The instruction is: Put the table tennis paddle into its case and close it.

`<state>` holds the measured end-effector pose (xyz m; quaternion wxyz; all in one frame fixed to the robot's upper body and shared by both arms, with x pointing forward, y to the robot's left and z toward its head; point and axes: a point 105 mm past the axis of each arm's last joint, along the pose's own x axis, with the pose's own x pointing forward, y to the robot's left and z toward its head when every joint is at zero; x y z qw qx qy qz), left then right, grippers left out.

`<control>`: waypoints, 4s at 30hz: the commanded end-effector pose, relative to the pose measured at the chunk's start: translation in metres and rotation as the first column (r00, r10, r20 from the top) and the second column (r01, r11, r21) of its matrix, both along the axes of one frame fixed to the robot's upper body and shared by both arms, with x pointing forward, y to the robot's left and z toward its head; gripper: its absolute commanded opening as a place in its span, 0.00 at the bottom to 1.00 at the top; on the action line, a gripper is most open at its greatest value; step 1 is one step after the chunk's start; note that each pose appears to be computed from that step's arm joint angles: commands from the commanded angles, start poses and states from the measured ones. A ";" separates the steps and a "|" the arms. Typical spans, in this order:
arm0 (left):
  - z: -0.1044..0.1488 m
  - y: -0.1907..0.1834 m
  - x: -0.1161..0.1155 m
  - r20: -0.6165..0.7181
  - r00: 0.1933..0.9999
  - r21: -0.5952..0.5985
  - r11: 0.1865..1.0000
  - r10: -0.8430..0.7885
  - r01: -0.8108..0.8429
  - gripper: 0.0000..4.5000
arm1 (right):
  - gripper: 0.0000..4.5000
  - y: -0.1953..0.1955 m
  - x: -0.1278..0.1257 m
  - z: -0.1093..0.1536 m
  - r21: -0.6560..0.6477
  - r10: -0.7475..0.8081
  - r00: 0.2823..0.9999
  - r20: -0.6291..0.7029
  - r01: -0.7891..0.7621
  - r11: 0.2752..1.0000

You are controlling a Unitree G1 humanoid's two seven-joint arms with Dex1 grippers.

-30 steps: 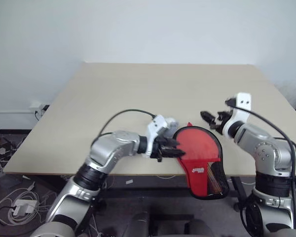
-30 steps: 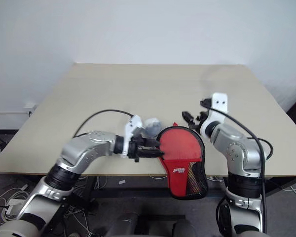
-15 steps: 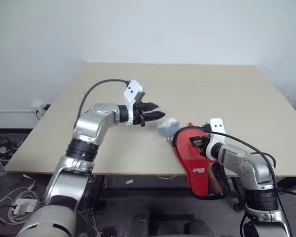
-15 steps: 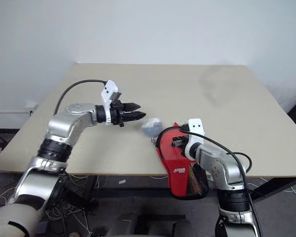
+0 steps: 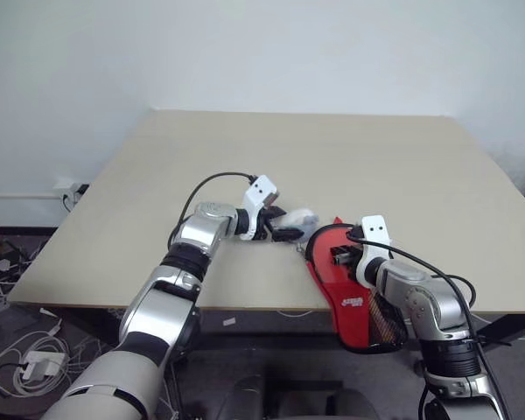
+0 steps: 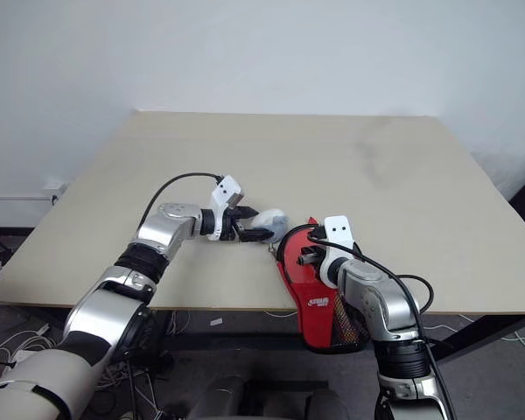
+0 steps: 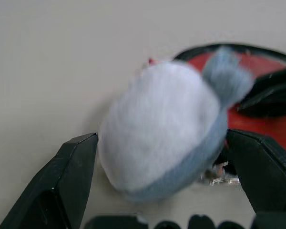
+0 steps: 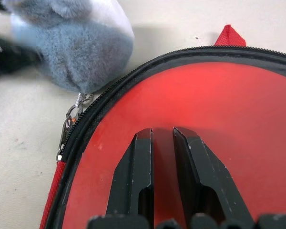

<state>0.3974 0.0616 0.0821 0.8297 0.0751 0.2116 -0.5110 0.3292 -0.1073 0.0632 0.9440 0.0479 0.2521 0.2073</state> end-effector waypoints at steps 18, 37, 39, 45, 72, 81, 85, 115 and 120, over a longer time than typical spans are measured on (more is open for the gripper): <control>0.029 -0.016 0.023 0.047 0.997 -0.069 0.995 0.069 -0.066 0.07 | 0.16 -0.003 -0.007 -0.022 -0.091 -0.016 0.996 -0.087 0.009 0.996; 0.066 -0.045 0.051 0.212 0.947 -0.061 0.970 0.242 -0.234 0.00 | 0.16 -0.005 -0.027 -0.051 -0.164 -0.030 0.970 -0.242 -0.010 0.986; 0.070 -0.047 0.054 0.231 0.933 -0.061 0.961 0.276 -0.269 0.00 | 0.16 -0.006 -0.030 -0.051 -0.167 -0.034 0.969 -0.244 -0.008 0.986; 0.087 -0.065 0.058 0.243 0.905 -0.125 0.937 0.349 -0.327 0.00 | 0.16 -0.006 -0.034 -0.050 -0.169 -0.042 0.969 -0.242 0.001 0.986; 0.039 -0.179 -0.013 0.221 0.975 -0.060 0.998 0.017 -0.004 0.00 | 0.16 -0.007 -0.046 -0.040 -0.154 -0.114 0.977 -0.181 0.087 0.984; 0.039 -0.170 -0.014 0.185 0.981 -0.079 0.994 -0.055 0.070 0.52 | 0.16 -0.003 -0.032 -0.031 -0.156 -0.068 0.991 -0.118 0.049 0.987; 0.043 -0.154 -0.009 0.174 0.980 -0.084 0.991 -0.091 0.107 0.67 | 0.16 -0.006 -0.030 -0.016 -0.136 0.015 0.997 -0.069 -0.024 0.990; 0.034 -0.067 -0.044 0.174 0.915 -0.131 0.913 -0.363 0.387 0.68 | 1.00 -0.059 0.012 0.084 -0.002 0.018 0.975 0.223 -0.018 1.000; 0.032 -0.096 -0.045 0.175 0.949 -0.159 0.944 -0.261 0.289 0.68 | 1.00 -0.063 0.028 0.075 -0.031 -0.036 0.980 0.196 0.043 0.999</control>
